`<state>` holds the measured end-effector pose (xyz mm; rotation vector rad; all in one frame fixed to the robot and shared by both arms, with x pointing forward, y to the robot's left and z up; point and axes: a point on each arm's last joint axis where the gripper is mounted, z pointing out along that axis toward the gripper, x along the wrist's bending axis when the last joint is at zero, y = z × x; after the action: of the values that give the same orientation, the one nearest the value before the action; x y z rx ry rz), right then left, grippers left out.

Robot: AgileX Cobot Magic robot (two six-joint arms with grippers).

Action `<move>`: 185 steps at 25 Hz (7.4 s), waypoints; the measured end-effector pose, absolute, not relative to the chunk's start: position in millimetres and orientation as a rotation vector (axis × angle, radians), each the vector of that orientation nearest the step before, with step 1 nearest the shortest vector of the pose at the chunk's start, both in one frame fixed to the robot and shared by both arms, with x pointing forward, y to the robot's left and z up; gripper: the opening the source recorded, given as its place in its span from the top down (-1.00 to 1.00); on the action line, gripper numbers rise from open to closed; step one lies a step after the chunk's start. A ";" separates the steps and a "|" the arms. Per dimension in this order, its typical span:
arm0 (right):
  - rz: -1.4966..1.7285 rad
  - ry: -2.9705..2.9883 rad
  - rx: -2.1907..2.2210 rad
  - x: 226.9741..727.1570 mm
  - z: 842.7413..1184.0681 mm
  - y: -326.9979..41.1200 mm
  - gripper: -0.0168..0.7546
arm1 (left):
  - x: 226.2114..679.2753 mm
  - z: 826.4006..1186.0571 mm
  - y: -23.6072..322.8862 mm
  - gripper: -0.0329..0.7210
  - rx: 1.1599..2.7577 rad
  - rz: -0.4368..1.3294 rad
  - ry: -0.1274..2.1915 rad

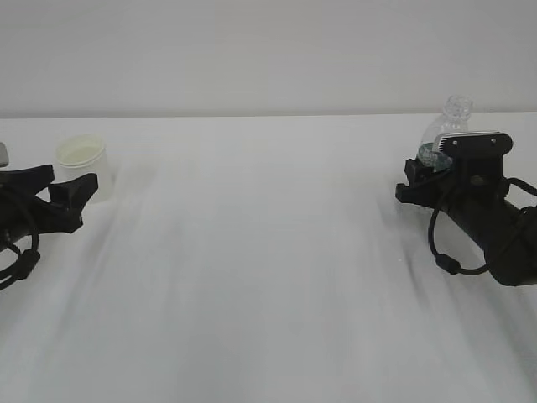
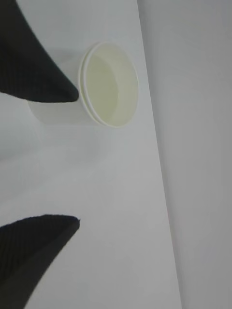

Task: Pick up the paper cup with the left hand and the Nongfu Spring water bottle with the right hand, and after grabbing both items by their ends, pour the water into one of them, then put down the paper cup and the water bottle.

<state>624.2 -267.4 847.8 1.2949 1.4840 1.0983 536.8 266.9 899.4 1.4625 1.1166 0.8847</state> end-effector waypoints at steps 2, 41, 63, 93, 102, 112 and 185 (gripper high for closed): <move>1.099 1.484 1.296 624.2 847.8 -267.4 -0.15 | 536.7 899.4 266.6 -0.46 1.465 0.883 1.113; 1.148 1.513 1.290 613.0 857.6 -263.8 -0.45 | 536.2 903.8 265.1 -0.43 1.467 0.883 1.086; 1.170 1.560 1.335 564.3 869.7 -264.4 -0.62 | 535.8 906.9 264.0 -0.42 1.470 0.882 1.065; 1.236 1.482 1.229 506.9 948.8 -268.1 -0.62 | 484.0 1036.9 278.1 -0.42 1.340 1.124 1.018; 1.240 1.454 1.192 493.3 981.7 -269.9 -0.59 | 444.2 1077.8 286.0 -0.42 1.226 1.174 1.050; 1.240 1.418 1.150 466.2 1020.0 -273.2 -0.59 | 397.9 1101.8 291.8 -0.42 1.176 1.200 1.077; 0.766 1.870 1.517 259.9 1048.1 -296.9 -0.58 | 262.6 1057.0 306.2 -0.09 1.654 0.808 1.715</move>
<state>259.9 -296.9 1048.1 1.5174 1.8700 0.7658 262.6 306.2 1057.0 1.6536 1.7149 0.8078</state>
